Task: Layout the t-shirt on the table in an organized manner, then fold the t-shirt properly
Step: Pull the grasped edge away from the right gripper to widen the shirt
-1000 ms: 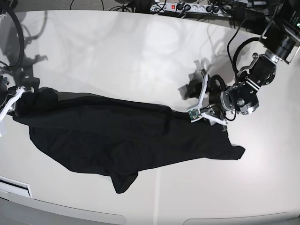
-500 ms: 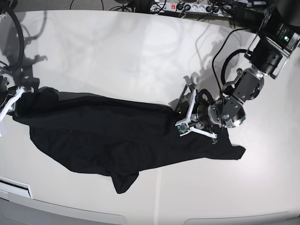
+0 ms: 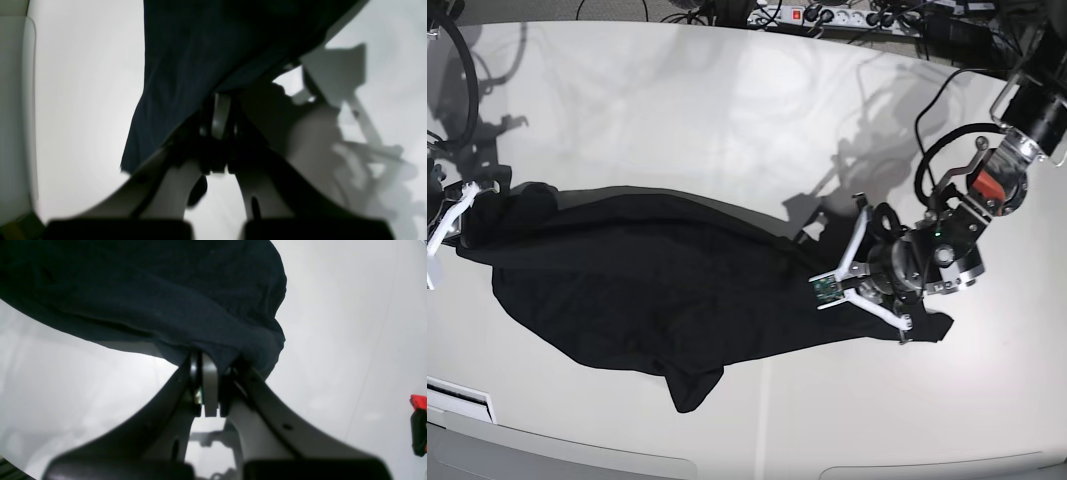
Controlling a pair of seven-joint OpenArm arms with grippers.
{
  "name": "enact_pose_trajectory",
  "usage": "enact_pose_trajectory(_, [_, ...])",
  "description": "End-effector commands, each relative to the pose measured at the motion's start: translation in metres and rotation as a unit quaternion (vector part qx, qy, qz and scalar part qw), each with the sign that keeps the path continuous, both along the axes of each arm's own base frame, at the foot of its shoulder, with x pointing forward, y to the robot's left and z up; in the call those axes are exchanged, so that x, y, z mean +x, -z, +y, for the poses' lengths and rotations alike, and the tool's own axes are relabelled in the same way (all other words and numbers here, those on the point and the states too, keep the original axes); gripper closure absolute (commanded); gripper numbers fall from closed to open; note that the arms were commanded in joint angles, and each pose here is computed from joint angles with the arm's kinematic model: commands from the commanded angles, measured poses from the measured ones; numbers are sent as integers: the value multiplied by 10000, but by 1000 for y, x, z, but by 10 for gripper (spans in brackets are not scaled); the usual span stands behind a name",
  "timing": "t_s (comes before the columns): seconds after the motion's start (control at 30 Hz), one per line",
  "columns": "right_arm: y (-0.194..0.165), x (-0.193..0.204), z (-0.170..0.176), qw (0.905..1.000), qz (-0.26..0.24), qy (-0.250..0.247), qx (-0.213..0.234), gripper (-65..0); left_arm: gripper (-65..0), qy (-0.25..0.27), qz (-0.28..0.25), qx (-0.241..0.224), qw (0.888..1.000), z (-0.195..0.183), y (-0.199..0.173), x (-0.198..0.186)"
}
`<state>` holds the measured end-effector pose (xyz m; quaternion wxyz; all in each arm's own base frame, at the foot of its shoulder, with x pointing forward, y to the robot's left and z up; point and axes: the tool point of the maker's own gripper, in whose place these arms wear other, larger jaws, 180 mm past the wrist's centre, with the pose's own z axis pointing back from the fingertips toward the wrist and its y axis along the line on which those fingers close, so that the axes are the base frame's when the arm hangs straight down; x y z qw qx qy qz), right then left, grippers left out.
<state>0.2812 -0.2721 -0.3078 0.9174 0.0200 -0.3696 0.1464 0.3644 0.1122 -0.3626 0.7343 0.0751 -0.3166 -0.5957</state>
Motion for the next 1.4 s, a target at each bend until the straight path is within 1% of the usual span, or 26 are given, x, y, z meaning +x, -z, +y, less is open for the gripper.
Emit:
enact_pose_trajectory(0.0, [-15,8,-4,9996,-253,-49,-62,0,0,-47,-235,51,9997,11,-17,11])
enact_pose_trajectory(0.07, [-16,8,-6,9996,-249,-29,-129,0,0,-85,-183,48,9998,21,-19,9])
enact_pose_trajectory(0.13, [-16,9,-11,9993,-239,19,-288,0,0,-41,-12,47,10000,29,-17,3])
enact_pose_trajectory(0.23, [-17,11,-19,9985,-236,83,-489,0,0,379,492,41,9981,33,-12,-17])
enact_pose_trajectory(0.3, [-18,12,-21,9981,-242,121,-551,0,0,633,721,-4,9954,35,-16,-28])
enact_pose_trajectory(0.5, [-21,10,-28,9978,-152,120,-639,0,0,852,639,-395,9935,30,-55,-36])
enact_pose_trajectory(0.67, [-30,5,-30,9964,52,-346,-773,0,0,891,546,-769,9915,26,-86,-29])
enact_pose_trajectory(0.73, [-31,0,-28,9959,210,-523,-705,0,0,829,684,-923,9899,24,-91,-30])
enact_pose_trajectory(0.8, [-32,-4,-22,9950,329,-743,-582,0,0,721,963,-1034,9873,24,-94,-36])
enact_pose_trajectory(0.87, [-32,-7,-15,9940,377,-920,-447,0,0,633,1305,-1153,9827,23,-95,-44])
enact_pose_trajectory(0.97, [-33,-8,-8,9937,347,-1022,-295,0,0,540,1940,-1311,9707,21,-93,-63])
enact_pose_trajectory(1.1, [-32,-8,-7,9938,349,-1016,-278,0,0,397,2708,-1167,9547,35,-90,-89])
enact_pose_trajectory(1.17, [-32,-8,-7,9939,346,-1011,-287,0,0,374,3157,-1112,9416,42,-91,-106])
enact_pose_trajectory(1.2, [-32,-8,-7,9939,346,-1011,-287,0,0,397,3397,-1153,9326,44,-93,-115])
enact_pose_trajectory(1.23, [-32,-8,-7,9939,346,-1011,-287,0,0,428,3508,-1333,9259,41,-98,-120])
enact_pose_trajectory(1.37, [-31,-8,-6,9939,351,-1016,-261,0,0,321,3543,-1231,9264,51,-97,-124])
